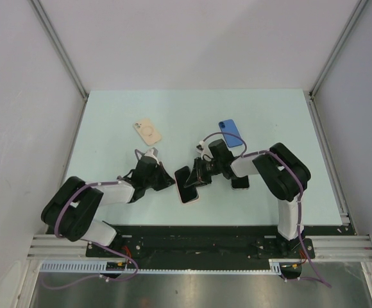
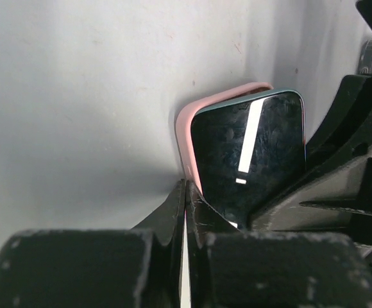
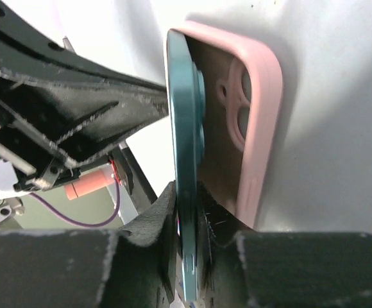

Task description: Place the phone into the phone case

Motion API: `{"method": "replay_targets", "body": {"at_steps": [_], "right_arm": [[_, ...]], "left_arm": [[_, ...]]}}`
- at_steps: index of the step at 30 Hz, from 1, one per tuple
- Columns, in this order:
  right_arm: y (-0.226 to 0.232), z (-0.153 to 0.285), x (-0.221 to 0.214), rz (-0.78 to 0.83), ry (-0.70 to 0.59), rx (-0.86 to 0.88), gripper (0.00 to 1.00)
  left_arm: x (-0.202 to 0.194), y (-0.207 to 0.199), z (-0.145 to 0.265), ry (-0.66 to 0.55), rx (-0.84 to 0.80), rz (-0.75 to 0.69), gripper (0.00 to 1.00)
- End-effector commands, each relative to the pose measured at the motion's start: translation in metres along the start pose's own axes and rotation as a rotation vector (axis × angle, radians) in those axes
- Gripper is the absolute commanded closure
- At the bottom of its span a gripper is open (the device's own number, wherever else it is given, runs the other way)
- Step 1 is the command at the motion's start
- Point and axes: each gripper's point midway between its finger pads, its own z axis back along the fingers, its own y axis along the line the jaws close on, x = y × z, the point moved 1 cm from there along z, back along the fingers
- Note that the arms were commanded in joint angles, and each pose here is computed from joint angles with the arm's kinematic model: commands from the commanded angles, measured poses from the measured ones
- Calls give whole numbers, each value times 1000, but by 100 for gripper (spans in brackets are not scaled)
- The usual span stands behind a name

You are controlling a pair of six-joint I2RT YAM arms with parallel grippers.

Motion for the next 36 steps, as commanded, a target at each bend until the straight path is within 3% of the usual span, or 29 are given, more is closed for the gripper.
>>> {"method": "replay_targets", "body": {"at_steps": [1, 5, 9, 15, 36], "right_arm": [[-10, -15, -1, 19, -66, -134, 81], [-9, -9, 2, 31, -87, -159, 69], [-7, -3, 5, 38, -107, -186, 64], [-2, 8, 11, 51, -143, -215, 59], [-8, 55, 21, 48, -198, -338, 52]], "left_arm": [[-80, -14, 22, 335, -43, -25, 95], [-60, -23, 28, 270, -14, -60, 84], [-48, -26, 35, 230, 13, -86, 73], [-40, -34, 33, 199, -12, -87, 66], [-36, -45, 21, 215, -43, -117, 60]]}}
